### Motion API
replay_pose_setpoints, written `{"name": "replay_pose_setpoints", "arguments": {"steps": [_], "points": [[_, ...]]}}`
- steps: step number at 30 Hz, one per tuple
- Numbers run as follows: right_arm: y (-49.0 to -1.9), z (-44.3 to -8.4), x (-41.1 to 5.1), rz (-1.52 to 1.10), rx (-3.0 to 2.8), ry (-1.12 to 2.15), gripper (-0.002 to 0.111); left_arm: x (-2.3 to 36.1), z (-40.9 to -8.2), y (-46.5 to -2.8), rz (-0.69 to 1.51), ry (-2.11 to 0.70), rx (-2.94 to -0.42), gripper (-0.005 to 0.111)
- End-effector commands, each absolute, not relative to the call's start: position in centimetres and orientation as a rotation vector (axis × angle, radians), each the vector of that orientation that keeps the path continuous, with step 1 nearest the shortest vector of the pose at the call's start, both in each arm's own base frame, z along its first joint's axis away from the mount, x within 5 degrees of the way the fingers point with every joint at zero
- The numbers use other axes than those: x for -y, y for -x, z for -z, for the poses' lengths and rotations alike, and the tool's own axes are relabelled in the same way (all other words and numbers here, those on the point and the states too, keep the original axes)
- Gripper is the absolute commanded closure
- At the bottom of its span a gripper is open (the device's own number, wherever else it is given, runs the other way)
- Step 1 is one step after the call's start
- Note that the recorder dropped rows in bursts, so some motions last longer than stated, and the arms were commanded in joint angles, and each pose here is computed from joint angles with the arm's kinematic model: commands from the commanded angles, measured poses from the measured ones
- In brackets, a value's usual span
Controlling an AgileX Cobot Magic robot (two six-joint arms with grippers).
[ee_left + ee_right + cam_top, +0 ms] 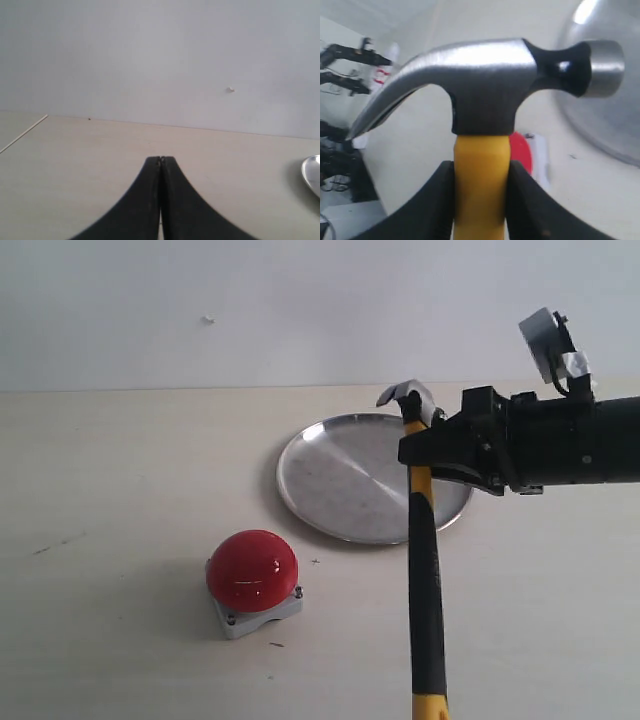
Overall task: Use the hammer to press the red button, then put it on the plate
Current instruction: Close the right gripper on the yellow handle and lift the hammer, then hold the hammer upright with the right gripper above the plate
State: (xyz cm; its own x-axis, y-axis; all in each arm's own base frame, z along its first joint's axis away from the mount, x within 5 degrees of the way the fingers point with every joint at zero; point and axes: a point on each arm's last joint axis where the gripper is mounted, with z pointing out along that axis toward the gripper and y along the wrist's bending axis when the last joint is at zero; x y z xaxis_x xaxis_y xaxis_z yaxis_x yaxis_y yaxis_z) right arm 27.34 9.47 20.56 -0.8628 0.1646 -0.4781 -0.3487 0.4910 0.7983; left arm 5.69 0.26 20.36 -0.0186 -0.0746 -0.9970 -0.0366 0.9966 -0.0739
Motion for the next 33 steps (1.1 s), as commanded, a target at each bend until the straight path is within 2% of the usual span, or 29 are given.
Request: {"name": "replay_pose_setpoints", "arguments": {"steps": [1,16,33], "points": [[-25.34,-21.56,-10.11,-1.559,-2.041,0.268,0.108,-0.24,-20.4,-5.64,0.03,0.079,-1.583,0.107],[-24.95,-21.56,-10.19,-1.492,-1.947,0.443,0.108,-0.24,-20.42,-5.64,-0.02,0.028,-1.583,0.107],[-24.96,-21.54,-10.18,-1.473,-1.937,0.463,0.108,-0.24,-20.4,-5.64,-0.021,0.029,-1.585,0.107]]}}
